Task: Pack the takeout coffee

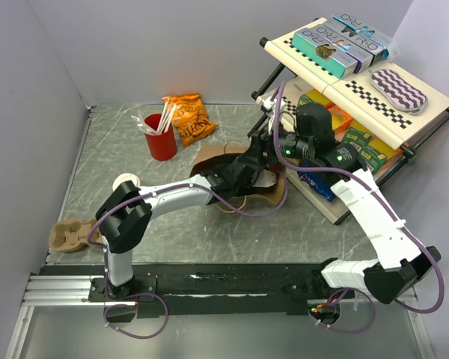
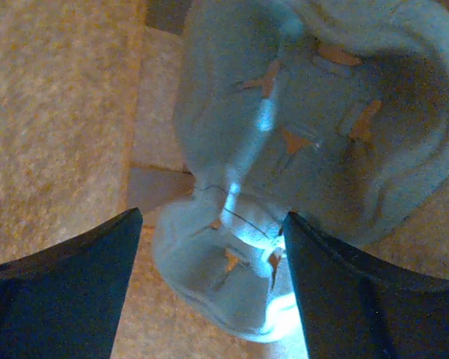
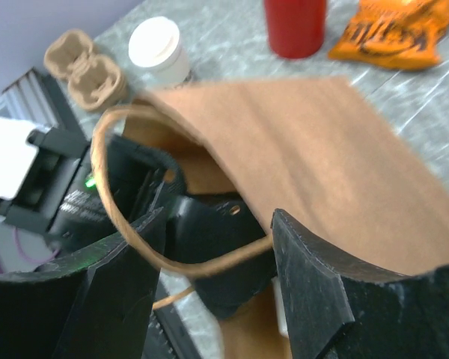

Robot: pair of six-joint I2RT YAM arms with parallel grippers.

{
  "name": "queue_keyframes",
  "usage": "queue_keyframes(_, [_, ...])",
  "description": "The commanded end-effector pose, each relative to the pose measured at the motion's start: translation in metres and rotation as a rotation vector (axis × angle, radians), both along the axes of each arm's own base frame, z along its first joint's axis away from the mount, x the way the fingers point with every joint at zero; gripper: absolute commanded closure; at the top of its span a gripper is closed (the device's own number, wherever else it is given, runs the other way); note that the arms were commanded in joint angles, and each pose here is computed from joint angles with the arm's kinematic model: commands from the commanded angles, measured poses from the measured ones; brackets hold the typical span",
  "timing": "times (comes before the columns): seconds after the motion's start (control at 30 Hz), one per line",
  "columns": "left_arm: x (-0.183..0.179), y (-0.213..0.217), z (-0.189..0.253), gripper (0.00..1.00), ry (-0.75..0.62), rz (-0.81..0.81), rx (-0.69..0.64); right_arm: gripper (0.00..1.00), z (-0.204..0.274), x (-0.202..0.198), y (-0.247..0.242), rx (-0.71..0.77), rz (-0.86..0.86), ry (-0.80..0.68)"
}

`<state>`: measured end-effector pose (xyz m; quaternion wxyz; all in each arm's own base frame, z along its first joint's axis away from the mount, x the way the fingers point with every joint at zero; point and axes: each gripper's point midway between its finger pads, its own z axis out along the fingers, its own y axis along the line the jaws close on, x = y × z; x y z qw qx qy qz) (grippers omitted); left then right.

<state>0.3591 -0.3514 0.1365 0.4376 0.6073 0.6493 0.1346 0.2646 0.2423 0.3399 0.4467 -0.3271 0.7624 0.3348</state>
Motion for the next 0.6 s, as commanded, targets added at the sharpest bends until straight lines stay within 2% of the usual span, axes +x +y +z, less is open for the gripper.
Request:
queue_keyframes(0.0, [-0.011,-0.022,0.037,0.17,0.072,-0.034,-0.139,0.36,0.028,0.026,-0.012,-0.006,-0.054,-0.099])
queue_keyframes(0.03, [-0.018,-0.024,0.036,0.17,0.106,-0.054,-0.14,0.36,0.025,0.03,-0.013,-0.016,-0.058,-0.095])
queue_keyframes(0.2, [-0.022,-0.031,0.066,0.12,0.108,-0.091,-0.194,0.36,0.03,0.039,-0.017,-0.037,-0.059,-0.124])
queue_keyframes(0.37, [-0.031,-0.036,0.081,0.05,0.17,-0.143,-0.198,0.37,0.029,0.056,-0.021,-0.056,-0.093,-0.133])
queue_keyframes(0.43, [-0.04,-0.037,0.081,0.04,0.225,-0.179,-0.194,0.37,0.026,0.063,-0.026,-0.065,-0.112,-0.122])
queue_keyframes(0.57, [-0.05,-0.041,0.104,0.04,0.25,-0.234,-0.23,0.41,0.029,0.076,-0.033,-0.06,-0.13,-0.118])
